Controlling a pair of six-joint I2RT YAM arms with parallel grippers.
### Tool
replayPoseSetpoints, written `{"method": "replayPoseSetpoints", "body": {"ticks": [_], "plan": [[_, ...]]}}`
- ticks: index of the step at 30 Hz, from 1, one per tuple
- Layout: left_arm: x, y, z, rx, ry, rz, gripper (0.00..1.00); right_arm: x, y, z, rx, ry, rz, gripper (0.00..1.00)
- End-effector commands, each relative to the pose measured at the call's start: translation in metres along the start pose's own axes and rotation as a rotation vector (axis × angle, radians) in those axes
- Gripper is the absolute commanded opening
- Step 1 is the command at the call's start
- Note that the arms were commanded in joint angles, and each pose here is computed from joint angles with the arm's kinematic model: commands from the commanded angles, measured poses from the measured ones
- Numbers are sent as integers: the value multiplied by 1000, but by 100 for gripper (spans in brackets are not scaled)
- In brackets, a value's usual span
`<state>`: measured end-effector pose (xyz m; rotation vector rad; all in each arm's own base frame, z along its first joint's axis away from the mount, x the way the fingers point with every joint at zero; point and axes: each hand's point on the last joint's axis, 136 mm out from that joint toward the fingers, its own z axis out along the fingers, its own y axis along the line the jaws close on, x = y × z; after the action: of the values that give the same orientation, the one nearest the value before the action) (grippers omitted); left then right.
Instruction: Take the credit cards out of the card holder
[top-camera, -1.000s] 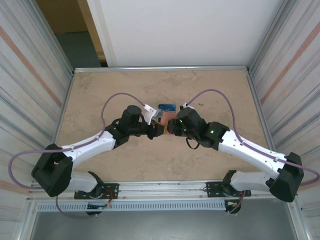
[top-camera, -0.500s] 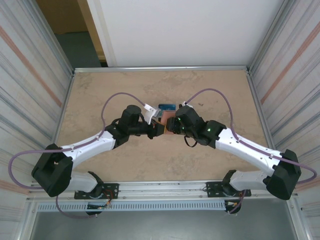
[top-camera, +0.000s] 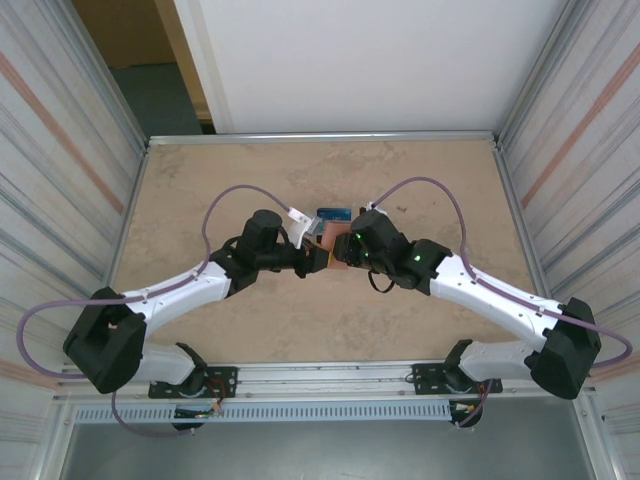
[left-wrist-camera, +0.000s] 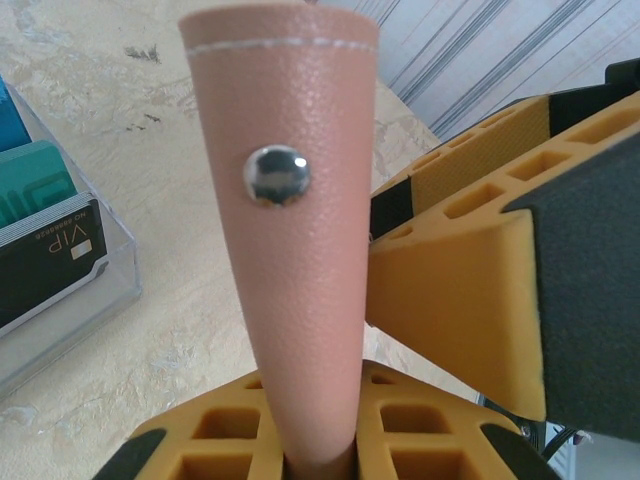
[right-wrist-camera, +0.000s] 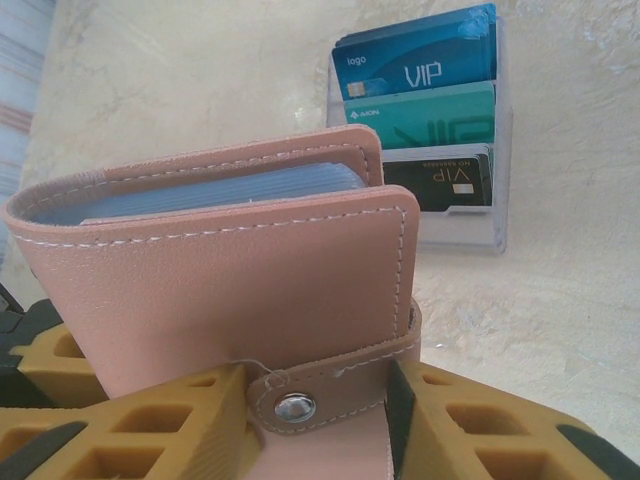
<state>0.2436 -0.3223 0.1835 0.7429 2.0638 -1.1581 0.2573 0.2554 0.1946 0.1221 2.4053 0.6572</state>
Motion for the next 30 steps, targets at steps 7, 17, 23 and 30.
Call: {"method": "replayPoseSetpoints", "body": {"ticks": [7,17,23,30], "plan": [[-19,-23,-4,92,-60,67,0,-11,-13,-4,52,-48,30,38],[-14,-20,-2,83,-49,66,0,-22,3,-15,-6,-61,42,41],[-13,-19,-1,85,-43,68,0,-25,11,-15,-34,-66,54,40],[-12,-20,0,90,-41,69,0,-27,12,-12,-40,-63,65,46]]}}
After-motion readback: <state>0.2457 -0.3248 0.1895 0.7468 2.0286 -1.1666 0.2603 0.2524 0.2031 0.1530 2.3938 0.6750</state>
